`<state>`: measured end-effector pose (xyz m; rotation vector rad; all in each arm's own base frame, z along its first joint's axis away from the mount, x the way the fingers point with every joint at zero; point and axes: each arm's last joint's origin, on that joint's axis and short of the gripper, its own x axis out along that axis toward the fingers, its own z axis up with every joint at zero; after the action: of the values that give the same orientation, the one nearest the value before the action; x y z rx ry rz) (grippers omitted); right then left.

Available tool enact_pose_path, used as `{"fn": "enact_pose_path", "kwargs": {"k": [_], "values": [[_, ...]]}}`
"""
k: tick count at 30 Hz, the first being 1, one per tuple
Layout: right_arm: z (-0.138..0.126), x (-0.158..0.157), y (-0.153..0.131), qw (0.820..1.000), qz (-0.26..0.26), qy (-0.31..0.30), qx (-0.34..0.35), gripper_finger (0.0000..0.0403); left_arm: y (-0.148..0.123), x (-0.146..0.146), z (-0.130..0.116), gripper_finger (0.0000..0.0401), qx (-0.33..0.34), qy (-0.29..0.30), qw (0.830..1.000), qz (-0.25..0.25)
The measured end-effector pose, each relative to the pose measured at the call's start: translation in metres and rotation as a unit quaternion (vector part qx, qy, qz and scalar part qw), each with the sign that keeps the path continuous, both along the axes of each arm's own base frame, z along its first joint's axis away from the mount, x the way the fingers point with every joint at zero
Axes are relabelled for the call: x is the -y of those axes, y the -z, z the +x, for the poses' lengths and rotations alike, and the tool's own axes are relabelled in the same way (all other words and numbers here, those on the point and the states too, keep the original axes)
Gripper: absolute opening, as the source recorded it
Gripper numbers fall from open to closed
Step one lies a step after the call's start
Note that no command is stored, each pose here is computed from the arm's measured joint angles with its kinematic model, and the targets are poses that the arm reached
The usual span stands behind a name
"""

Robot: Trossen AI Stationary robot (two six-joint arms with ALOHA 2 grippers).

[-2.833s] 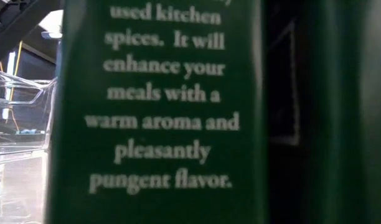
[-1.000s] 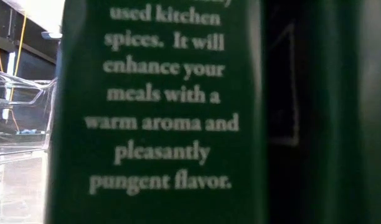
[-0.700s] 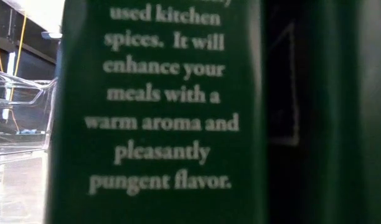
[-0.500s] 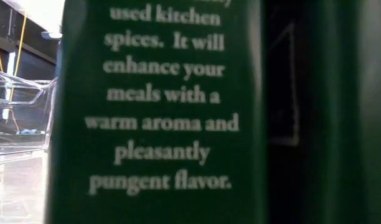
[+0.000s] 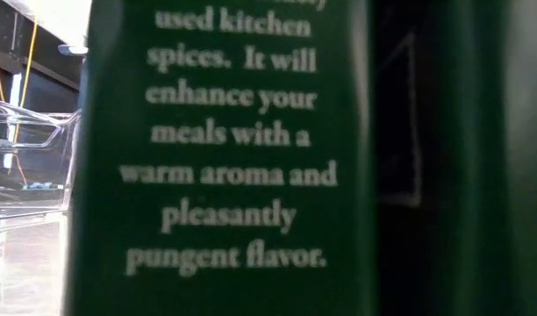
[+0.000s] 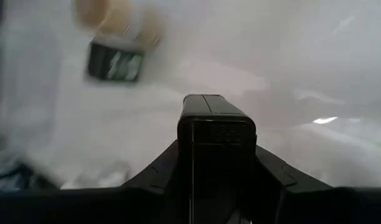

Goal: Sort spices by type
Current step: Put the black spice can into the right transparent bin

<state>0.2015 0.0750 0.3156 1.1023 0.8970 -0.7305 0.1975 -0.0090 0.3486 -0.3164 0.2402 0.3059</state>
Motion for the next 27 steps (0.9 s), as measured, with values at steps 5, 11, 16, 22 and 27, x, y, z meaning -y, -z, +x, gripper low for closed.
{"fn": "enact_pose_path", "kwargs": {"k": [5,11,16,22,27], "values": [[-0.026,-0.033,-0.009,0.996,0.078,-0.041,0.006,0.0116,-0.002,-0.006,0.001,0.0000,0.012,-0.015,1.000,-0.001],[-0.056,-0.063,-0.002,0.988,0.128,-0.024,-0.081,0.0116,-0.002,-0.011,0.001,0.0000,0.013,-0.026,1.000,-0.003],[-0.071,-0.064,0.013,0.978,0.064,0.084,-0.177,0.0116,-0.002,-0.014,0.001,0.0000,0.013,-0.029,0.999,-0.004],[-0.049,-0.069,0.027,0.977,0.042,0.107,-0.180,0.0116,-0.002,-0.016,0.001,0.0000,0.012,-0.034,0.999,-0.004],[-0.039,-0.078,0.043,0.963,0.030,0.122,-0.237,0.0116,-0.002,-0.016,0.001,0.0000,0.012,-0.033,0.999,-0.004]]}}
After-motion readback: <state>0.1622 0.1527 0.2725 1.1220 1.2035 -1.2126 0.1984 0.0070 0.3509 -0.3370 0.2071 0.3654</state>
